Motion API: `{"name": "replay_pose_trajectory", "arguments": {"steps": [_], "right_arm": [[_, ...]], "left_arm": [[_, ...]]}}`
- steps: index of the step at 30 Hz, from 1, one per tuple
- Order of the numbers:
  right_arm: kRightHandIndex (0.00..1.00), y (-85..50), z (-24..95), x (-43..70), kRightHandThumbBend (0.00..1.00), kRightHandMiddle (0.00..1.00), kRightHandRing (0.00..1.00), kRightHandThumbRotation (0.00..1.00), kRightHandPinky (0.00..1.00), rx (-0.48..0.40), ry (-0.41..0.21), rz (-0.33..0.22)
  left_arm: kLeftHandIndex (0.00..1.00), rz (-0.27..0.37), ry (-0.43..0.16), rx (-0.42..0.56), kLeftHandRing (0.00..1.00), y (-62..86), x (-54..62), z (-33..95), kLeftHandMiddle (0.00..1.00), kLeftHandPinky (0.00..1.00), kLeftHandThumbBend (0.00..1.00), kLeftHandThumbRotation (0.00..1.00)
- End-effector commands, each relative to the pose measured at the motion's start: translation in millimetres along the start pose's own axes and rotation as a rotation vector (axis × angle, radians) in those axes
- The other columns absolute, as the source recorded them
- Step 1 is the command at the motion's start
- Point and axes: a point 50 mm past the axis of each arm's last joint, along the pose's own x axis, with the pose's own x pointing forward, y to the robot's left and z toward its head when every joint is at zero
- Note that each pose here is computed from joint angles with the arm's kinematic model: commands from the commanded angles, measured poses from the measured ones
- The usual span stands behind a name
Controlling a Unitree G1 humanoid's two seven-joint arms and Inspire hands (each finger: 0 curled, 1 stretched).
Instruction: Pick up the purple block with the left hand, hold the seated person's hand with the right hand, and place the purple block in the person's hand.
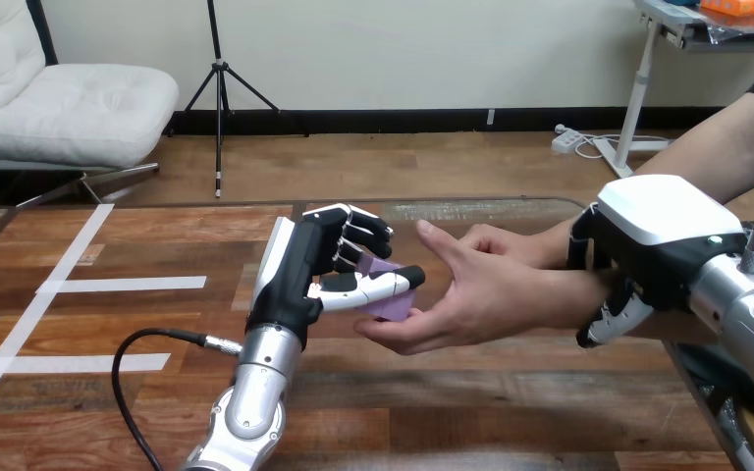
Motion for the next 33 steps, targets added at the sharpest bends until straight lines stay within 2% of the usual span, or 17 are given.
{"name": "replay_pose_trajectory", "arguments": {"steps": [1, 18, 33], "right_arm": [[0.51, -45.1, 8.8, 1.0, 0.79, 0.47, 0.39, 0.00, 0.31, -0.045, -0.025, -0.161], [0.50, -50.8, 13.5, 2.5, 0.75, 0.48, 0.41, 0.00, 0.33, -0.056, -0.043, -0.170], [0.49, -52.5, 15.9, 6.2, 0.76, 0.47, 0.40, 0.00, 0.33, -0.073, -0.056, -0.181]], "left_arm": [[0.49, 0.018, -0.138, -0.013, 0.42, 3.4, 24.5, 34.6, 0.47, 0.35, 0.75, 0.00], [0.48, -0.010, -0.121, -0.091, 0.41, -4.6, 27.4, 37.4, 0.47, 0.35, 0.75, 0.00], [0.48, -0.048, -0.126, -0.150, 0.41, -20.0, 29.3, 44.0, 0.47, 0.35, 0.78, 0.00]]}}
